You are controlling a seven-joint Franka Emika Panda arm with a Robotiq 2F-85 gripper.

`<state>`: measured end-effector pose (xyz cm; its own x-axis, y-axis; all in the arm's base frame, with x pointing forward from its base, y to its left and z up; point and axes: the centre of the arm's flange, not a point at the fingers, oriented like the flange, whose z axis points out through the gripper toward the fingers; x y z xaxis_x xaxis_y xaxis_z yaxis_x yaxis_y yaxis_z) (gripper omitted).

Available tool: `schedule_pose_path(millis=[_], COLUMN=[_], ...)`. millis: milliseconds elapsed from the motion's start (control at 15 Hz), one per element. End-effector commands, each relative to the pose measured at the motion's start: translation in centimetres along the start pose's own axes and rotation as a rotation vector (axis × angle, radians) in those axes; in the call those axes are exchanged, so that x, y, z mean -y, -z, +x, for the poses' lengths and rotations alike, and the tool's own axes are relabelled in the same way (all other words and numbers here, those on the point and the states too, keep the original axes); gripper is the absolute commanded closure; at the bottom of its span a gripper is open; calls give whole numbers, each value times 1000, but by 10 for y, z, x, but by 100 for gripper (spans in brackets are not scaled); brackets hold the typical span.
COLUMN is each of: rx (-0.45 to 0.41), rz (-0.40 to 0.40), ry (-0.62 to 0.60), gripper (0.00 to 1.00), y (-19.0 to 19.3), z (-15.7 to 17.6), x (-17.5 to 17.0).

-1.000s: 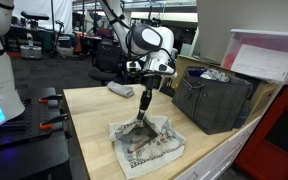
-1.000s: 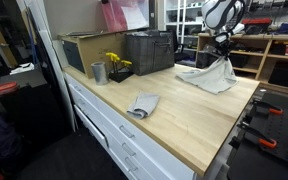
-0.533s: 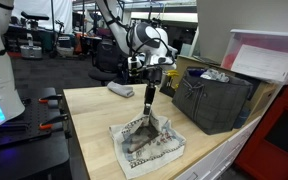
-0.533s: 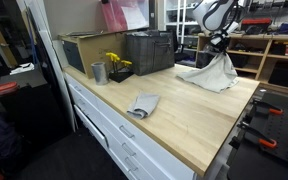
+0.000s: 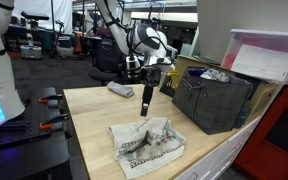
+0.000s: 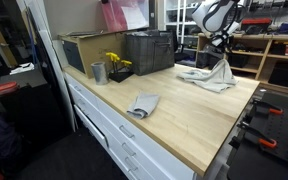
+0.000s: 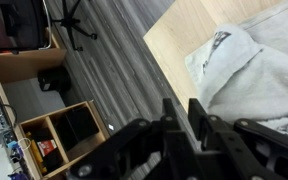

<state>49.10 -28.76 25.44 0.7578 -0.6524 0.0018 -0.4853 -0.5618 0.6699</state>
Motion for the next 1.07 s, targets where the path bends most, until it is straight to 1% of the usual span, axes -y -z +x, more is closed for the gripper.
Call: schedule_pose_path(millis=[0, 67, 133, 200, 267, 400, 533, 600, 800, 933, 1000], rx=[-11, -22, -29, -39, -49, -29, 7, 26, 79, 118, 121], rz=[-67, -70, -42, 21, 67, 190, 293, 327, 380, 394, 408], ry=[-41, -49, -51, -40, -16, 22, 54, 72, 114, 123, 124], gripper=[46, 38, 31, 22, 15, 1, 0, 0, 0, 0, 0], y=[7, 11, 16, 25, 32, 41, 40, 35, 12, -8, -13], z=[-4, -7, -12, -20, -27, -40, -52, -58, -66, -68, -68], x=[5, 7, 10, 19, 29, 62, 99, 114, 147, 155, 156])
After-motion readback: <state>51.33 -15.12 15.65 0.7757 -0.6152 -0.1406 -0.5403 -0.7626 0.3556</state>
